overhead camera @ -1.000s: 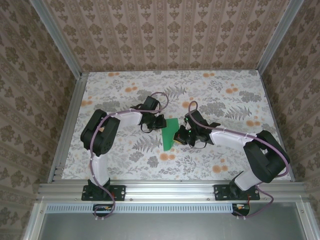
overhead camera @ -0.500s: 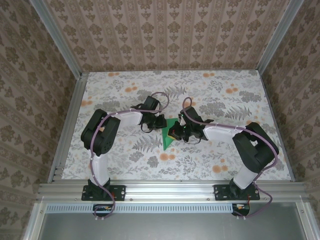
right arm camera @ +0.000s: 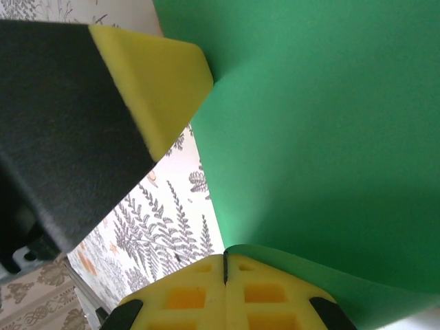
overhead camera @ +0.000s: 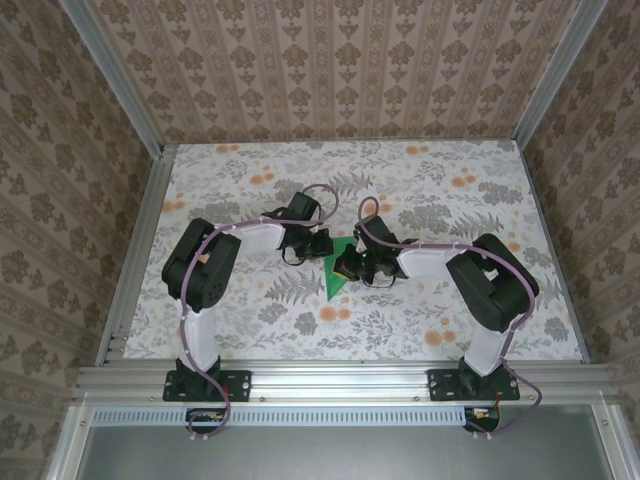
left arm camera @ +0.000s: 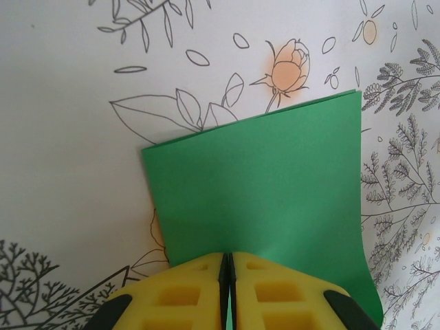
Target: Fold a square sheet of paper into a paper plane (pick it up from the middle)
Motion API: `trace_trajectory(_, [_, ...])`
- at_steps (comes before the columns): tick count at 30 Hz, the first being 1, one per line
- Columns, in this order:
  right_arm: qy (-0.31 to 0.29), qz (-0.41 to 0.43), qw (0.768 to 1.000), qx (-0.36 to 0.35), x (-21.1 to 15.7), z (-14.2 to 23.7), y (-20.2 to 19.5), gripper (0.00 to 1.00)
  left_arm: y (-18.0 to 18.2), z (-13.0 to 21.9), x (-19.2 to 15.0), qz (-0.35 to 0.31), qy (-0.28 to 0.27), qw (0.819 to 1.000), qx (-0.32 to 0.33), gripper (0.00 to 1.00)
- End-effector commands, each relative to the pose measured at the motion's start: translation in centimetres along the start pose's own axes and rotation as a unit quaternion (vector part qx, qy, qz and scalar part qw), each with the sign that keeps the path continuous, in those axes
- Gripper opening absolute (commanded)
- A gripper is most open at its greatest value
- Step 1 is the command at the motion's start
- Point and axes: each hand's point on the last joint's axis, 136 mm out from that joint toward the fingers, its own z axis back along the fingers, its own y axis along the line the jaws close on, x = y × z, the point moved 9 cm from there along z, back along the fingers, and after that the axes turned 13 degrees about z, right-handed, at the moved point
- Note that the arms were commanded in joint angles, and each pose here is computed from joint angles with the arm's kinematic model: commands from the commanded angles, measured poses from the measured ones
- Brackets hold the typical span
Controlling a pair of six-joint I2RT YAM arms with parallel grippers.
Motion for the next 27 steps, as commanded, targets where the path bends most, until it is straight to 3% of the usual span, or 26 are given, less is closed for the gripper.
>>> trace_trajectory(1, [-0.017,0.016,1.000,0.007,1.1,-0.4,0.4,0.00,1.5,-1.8,-1.3,0.003,0.038,0.999,0.037,0.13])
trace_trajectory(27, [0.008,0.032,0.999,-0.034,0.9,-0.9,-0.5,0.00,1.5,-1.9,-1.3,0.000,0.043,0.998,0.036,0.13])
